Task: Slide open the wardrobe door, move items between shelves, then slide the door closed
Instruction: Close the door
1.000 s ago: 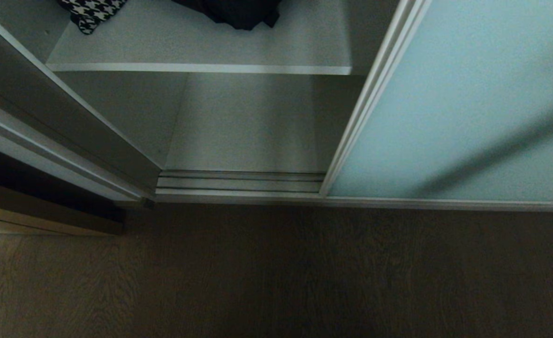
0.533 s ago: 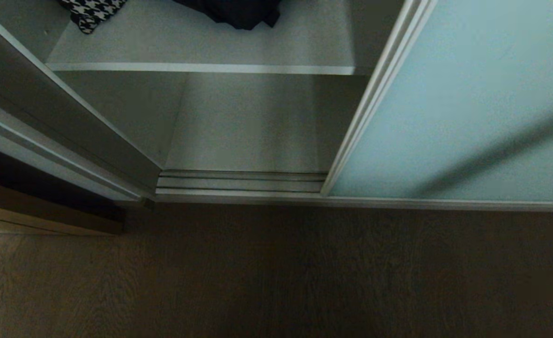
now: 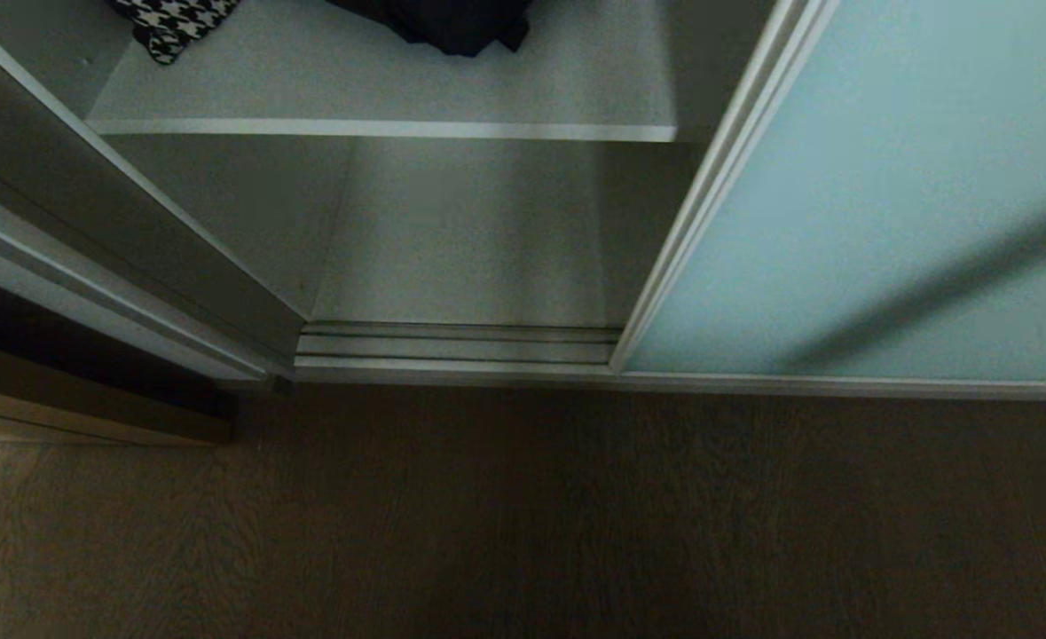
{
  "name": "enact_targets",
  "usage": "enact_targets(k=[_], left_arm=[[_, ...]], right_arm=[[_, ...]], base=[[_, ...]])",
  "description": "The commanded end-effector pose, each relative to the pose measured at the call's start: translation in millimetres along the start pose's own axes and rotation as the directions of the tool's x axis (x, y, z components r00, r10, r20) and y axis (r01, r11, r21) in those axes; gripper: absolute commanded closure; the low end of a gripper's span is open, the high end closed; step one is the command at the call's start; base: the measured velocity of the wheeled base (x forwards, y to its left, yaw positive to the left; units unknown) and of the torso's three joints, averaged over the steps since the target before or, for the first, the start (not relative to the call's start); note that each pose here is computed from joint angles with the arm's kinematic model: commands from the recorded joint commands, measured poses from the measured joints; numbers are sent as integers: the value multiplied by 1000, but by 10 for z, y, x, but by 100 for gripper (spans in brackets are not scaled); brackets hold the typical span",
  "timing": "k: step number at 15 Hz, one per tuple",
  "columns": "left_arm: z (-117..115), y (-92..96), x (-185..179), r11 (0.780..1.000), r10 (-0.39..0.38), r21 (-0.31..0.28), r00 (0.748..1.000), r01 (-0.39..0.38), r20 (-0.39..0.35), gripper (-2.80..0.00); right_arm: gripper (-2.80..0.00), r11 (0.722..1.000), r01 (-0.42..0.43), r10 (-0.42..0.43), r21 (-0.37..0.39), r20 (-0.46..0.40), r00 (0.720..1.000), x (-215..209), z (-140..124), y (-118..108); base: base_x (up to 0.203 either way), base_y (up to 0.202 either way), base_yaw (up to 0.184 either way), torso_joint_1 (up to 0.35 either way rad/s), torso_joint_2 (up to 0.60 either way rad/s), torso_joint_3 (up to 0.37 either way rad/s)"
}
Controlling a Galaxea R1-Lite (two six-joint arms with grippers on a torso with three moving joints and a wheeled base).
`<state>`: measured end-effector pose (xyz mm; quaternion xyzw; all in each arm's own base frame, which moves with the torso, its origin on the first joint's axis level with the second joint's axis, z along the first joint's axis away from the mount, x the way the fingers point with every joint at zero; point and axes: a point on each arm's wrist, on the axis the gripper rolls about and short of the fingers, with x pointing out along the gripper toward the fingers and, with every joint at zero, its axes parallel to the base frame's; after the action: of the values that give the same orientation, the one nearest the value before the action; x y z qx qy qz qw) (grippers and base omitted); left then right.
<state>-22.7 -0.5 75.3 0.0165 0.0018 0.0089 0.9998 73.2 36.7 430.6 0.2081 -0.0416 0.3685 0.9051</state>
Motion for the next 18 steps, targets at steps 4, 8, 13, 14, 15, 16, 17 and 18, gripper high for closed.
enact_targets(k=[4, 8, 13, 14, 15, 16, 17, 18], left_arm=[[0, 0, 1, 1000, 0, 1, 1000, 0, -1, 0], [0, 0, 1, 1000, 0, 1, 1000, 0, -1, 0], [0, 0, 1, 1000, 0, 1, 1000, 0, -1, 0], [0, 0, 1, 1000, 0, -1, 1000, 0, -1, 0], [0, 0, 1, 1000, 0, 1, 1000, 0, -1, 0], [0, 0, 1, 1000, 0, 1, 1000, 0, -1, 0], [0, 0, 1, 1000, 0, -1, 1000, 0, -1, 0], [0, 0, 1, 1000, 0, -1, 1000, 0, -1, 0]], right_arm=[[0, 998, -62, 62, -5, -27, 998, 264, -10, -24], [0, 997, -83, 83, 4, -39, 996, 420, -35, -47], [0, 998, -63, 64, 22, -54, 996, 745, -68, -89], [0, 999, -46, 47, 22, -43, 998, 803, -57, -89], [0, 999, -39, 40, 24, -36, 999, 838, -50, -81], [0, 999, -34, 35, 26, -35, 999, 859, -56, -77], [0, 999, -33, 33, 25, -31, 999, 863, -53, -77], [0, 999, -34, 34, 24, -23, 999, 872, -48, -77]], base=[[0, 0, 0, 0, 0, 0], [0, 0, 0, 0, 0, 0], [0, 0, 0, 0, 0, 0], [0, 0, 0, 0, 0, 0], [0, 0, 0, 0, 0, 0], [0, 0, 0, 0, 0, 0], [0, 0, 0, 0, 0, 0], [0, 0, 0, 0, 0, 0]])
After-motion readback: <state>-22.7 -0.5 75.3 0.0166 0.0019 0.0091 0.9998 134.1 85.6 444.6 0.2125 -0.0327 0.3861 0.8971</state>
